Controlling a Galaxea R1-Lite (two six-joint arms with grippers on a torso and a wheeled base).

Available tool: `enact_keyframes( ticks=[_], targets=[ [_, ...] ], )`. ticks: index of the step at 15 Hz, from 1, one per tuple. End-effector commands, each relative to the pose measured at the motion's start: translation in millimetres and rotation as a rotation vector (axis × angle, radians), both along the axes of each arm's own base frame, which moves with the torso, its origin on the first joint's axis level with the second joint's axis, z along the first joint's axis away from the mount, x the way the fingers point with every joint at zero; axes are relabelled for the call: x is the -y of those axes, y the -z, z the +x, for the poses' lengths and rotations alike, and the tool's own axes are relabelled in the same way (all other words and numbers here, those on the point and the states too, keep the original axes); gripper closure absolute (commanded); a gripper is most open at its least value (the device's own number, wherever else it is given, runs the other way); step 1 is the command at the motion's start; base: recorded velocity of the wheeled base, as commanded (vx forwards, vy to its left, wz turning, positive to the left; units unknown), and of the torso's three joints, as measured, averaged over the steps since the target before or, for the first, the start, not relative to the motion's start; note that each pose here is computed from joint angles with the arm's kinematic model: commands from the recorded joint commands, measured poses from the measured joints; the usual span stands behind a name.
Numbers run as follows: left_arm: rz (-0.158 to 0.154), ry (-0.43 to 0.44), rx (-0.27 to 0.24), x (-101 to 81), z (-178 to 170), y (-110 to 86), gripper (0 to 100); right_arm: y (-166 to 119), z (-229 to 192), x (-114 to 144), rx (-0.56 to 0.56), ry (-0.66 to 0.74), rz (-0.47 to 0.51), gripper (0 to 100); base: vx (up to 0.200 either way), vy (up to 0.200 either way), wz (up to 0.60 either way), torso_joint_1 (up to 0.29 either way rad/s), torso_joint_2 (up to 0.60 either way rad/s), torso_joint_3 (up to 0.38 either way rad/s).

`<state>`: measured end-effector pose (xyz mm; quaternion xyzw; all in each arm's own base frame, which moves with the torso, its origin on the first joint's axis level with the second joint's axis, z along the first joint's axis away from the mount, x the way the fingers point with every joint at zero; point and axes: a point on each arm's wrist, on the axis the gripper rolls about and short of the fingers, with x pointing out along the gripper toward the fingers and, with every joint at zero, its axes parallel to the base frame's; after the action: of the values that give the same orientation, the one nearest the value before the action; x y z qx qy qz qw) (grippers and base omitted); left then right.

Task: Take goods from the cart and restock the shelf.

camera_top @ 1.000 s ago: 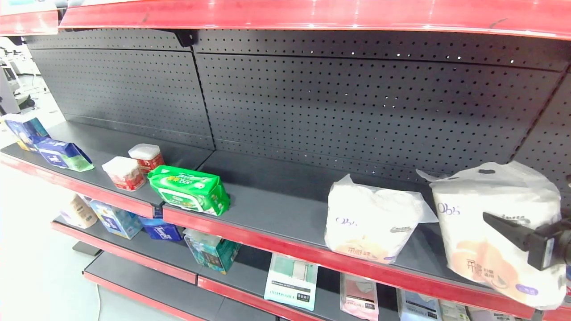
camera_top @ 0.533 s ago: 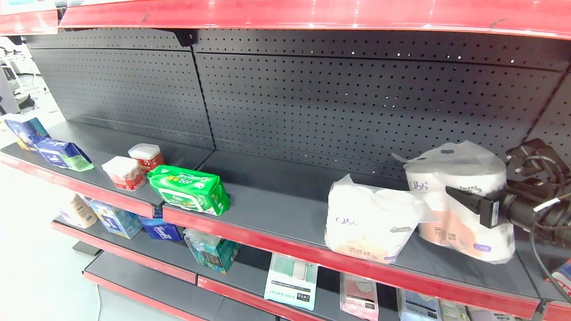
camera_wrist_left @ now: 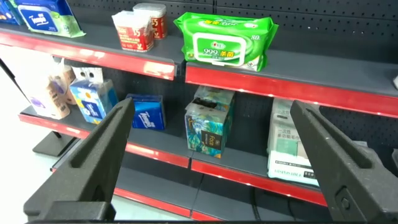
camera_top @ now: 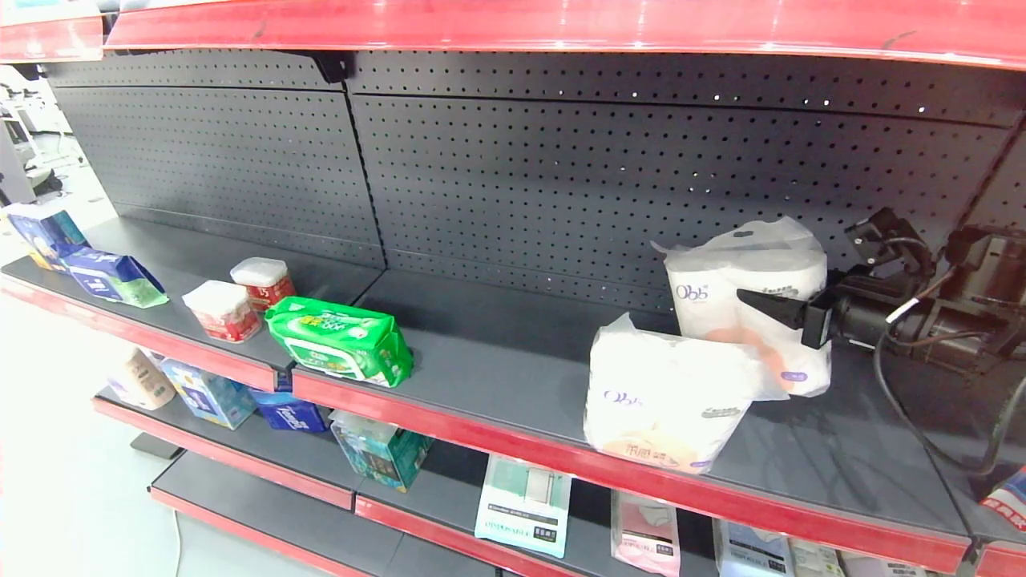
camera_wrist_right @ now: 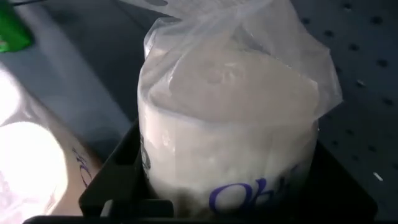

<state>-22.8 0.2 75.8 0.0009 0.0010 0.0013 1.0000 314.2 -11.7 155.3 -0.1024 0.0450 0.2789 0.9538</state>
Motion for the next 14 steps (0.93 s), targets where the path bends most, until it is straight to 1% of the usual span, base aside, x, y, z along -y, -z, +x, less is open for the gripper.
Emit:
enact_keyframes(
  ticks=[1, 3, 5, 7, 8, 9, 11, 14],
  targets=[
    [0.0, -0.001, 0.0, 0.0, 0, 0.0, 0, 23, 17, -2, -0.039, -0.074, 0.017, 100, 0.0, 0.0, 0.0, 0.0, 0.0, 0.0],
    [0.0, -0.001, 0.0, 0.0, 0, 0.0, 0, 29, 30, -12, -0.051, -0.13, 0.029, 100, 0.0, 0.0, 0.0, 0.0, 0.0, 0.0],
    [0.0, -0.001, 0.0, 0.0, 0, 0.0, 0, 31, 49, -22, -0.015, -0.171, 0.031, 100, 0.0, 0.0, 0.0, 0.0, 0.0, 0.0],
    [0.0, -0.001, 0.0, 0.0, 0, 0.0, 0, 36, 60, -27, -0.005, -0.203, 0.036, 100, 0.0, 0.0, 0.0, 0.0, 0.0, 0.0],
    [0.0, -0.001, 0.0, 0.0, 0, 0.0, 0, 45, 63, -28, -0.014, -0.207, 0.031, 100, 0.0, 0.0, 0.0, 0.0, 0.0, 0.0],
    [0.0, -0.001, 0.0, 0.0, 0, 0.0, 0, 52, 63, -27, -0.032, -0.206, 0.029, 100, 0.0, 0.0, 0.0, 0.0, 0.0, 0.0],
    [0.0, -0.001, 0.0, 0.0, 0, 0.0, 0, 64, 66, -15, -0.04, -0.185, 0.004, 100, 0.0, 0.0, 0.0, 0.0, 0.0, 0.0],
    [0.0, -0.001, 0.0, 0.0, 0, 0.0, 0, 69, 60, 9, -0.005, -0.242, -0.038, 100, 0.0, 0.0, 0.0, 0.0, 0.0, 0.0]
  ],
)
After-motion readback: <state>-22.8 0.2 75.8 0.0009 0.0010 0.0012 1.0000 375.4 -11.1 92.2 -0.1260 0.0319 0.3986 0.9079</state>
